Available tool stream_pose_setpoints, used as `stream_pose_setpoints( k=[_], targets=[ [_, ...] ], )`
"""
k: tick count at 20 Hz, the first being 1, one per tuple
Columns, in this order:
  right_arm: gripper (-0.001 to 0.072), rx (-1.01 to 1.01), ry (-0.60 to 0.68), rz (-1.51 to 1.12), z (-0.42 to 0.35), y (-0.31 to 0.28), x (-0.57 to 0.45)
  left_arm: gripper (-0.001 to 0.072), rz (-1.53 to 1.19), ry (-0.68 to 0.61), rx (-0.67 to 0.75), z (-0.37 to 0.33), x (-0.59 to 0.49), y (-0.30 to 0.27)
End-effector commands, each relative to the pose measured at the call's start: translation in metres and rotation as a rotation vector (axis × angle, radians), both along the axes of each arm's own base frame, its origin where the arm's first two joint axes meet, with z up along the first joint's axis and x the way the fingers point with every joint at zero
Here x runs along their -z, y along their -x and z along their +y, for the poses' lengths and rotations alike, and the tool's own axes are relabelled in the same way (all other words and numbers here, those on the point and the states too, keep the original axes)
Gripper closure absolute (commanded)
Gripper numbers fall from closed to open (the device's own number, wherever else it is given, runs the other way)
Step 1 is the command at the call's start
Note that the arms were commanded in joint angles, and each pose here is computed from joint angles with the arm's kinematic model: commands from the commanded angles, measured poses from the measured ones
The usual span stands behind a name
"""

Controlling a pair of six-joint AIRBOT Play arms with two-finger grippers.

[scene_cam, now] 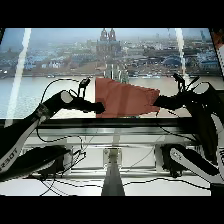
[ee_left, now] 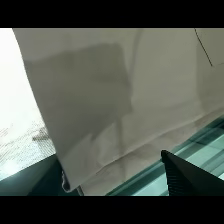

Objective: Fold the clothes and pants, and hang the long-sleeved shirts on hangers.

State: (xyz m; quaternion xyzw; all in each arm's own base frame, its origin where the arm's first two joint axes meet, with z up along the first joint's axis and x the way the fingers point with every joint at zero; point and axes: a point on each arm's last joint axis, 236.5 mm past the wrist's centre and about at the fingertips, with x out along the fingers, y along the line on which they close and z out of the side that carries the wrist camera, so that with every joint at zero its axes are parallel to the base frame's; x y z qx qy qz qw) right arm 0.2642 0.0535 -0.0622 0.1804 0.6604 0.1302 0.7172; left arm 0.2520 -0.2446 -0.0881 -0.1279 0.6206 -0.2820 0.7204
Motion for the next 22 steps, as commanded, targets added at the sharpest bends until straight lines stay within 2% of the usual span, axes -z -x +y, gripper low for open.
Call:
stream_pose_setpoints(
  k=[1, 4, 6, 10, 15, 18, 21, 22],
  targets=[
    [0.0136, 0.049, 0.063, -0.063, -0.018, -0.021, 0.009, 0.0014, 0.019, 0.005, -0.009, -0.003, 0.003, 0.000],
    [0.0137, 0.190, 0.076, -0.091, -0.044, -0.044, 0.008, 0.0014, 0.016, 0.006, -0.009, -0.003, 0.003, -0.001],
    [0.0137, 0.226, 0.014, -0.042, -0.052, -0.053, 0.006, 0.0014, 0.016, 0.006, -0.009, -0.003, 0.003, -0.001],
    [0.0137, 0.127, -0.179, 0.023, -0.032, -0.070, 0.008, 0.0014, 0.016, 0.006, -0.009, -0.003, 0.003, -0.001],
    [0.0137, 0.045, -0.239, 0.131, -0.007, -0.066, 0.053, 0.0015, 0.015, 0.006, -0.009, -0.003, 0.003, -0.001],
    [0.0145, -0.021, -0.364, 0.132, 0.025, -0.065, 0.055, 0.0015, 0.005, 0.004, -0.016, -0.002, 0.003, -0.004],
    [0.0189, -0.101, -0.395, 0.008, 0.050, -0.082, 0.047, 0.0015, -0.023, 0.003, -0.036, -0.002, 0.003, -0.012],
    [0.0331, -0.131, -0.405, -0.029, 0.059, -0.088, 0.044, 0.0015, -0.031, 0.002, -0.042, -0.001, 0.002, -0.015]
  ],
)
